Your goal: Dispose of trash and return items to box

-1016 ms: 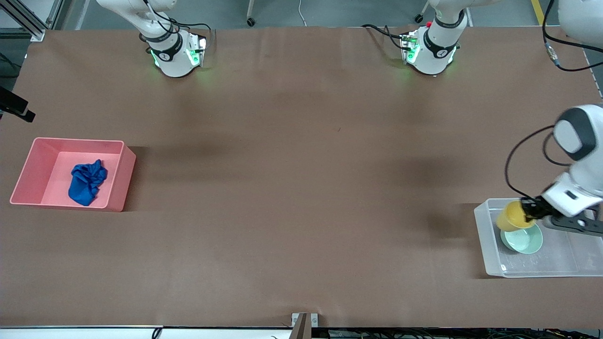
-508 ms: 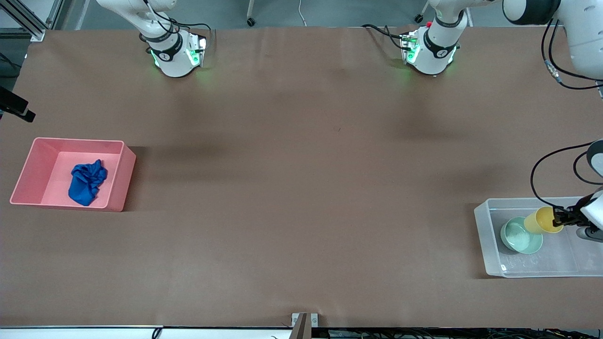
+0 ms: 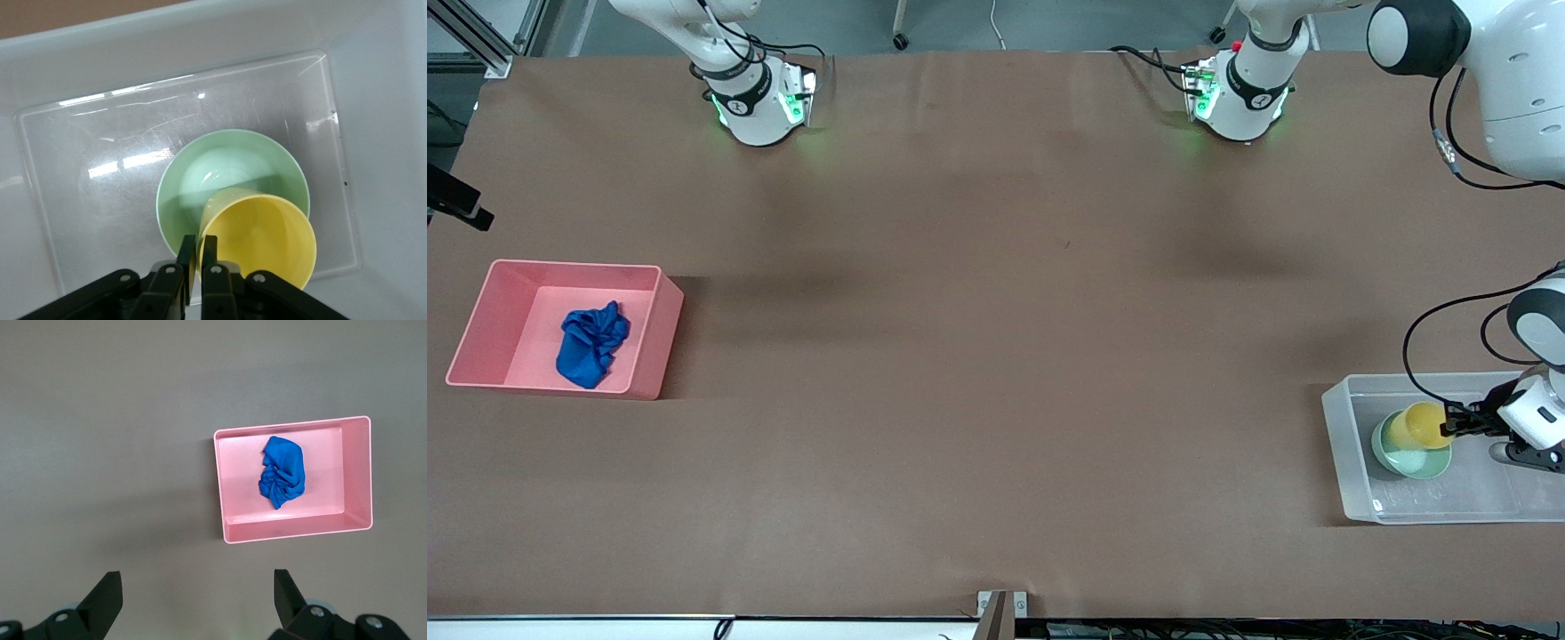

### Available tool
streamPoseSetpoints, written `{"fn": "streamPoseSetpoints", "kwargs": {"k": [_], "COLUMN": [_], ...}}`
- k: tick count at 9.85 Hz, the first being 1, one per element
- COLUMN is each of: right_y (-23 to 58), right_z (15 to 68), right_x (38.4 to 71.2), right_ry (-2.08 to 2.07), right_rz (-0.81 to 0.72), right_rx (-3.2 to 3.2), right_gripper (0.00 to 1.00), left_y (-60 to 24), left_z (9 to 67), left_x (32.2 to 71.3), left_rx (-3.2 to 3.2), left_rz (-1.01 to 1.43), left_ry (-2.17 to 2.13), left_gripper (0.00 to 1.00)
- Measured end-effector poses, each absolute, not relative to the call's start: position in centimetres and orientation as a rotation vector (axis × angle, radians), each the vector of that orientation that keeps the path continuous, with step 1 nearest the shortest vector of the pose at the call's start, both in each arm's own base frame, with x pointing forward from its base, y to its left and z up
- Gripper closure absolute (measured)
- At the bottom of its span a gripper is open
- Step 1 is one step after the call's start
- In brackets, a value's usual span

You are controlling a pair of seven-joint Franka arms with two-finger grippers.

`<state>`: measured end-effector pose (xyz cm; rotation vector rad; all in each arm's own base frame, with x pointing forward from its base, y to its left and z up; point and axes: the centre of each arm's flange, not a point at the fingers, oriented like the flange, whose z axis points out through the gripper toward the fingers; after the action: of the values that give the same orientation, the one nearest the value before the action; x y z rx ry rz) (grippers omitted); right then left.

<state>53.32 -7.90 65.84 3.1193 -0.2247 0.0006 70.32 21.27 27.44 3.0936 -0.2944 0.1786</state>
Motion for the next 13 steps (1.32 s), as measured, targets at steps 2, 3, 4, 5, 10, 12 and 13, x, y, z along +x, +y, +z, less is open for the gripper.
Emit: {"fn": "streamPoseSetpoints", "kwargs": {"k": [2,3,4,5,10,12,13], "right_y": [-7.9,-7.9,-7.9,-7.9,-7.9,-8.0,-8.0], "right_z": [65.8,65.8,65.8,65.8,65.8,65.8,65.8], "right_x": [53.3,53.3,53.3,53.3,53.3,53.3,53.3], "right_ry": [-0.225,-0.225,-0.225,-0.225,-0.225,-0.226,-0.226], "right_rz": [0.001,0.0,0.0,0.0,0.0,0.0,0.0], "right_rx": [3.119,3.119,3.119,3.119,3.119,3.119,3.119], "right_gripper": [0.0,0.0,0.0,0.0,0.0,0.0,0.0], "left_y": [21.4,20.1,17.6,15.1,-0.2,-1.5,-1.9], "left_z": [30.7,34.4,39.0,43.3,56.2,62.1,65.0], "left_x": [70.9,71.1,71.0,70.3,59.4,55.6,54.7], "left_rx": [3.103,3.085,3.067,3.094,3.157,3.152,3.149], "left_rz": [0.243,0.269,0.299,0.31,0.291,0.244,0.232], "left_ry": [-0.303,-0.332,-0.36,-0.363,-0.366,-0.397,-0.402], "left_gripper": [0.57,0.43,0.26,0.13,0.0,0.0,0.0]}}
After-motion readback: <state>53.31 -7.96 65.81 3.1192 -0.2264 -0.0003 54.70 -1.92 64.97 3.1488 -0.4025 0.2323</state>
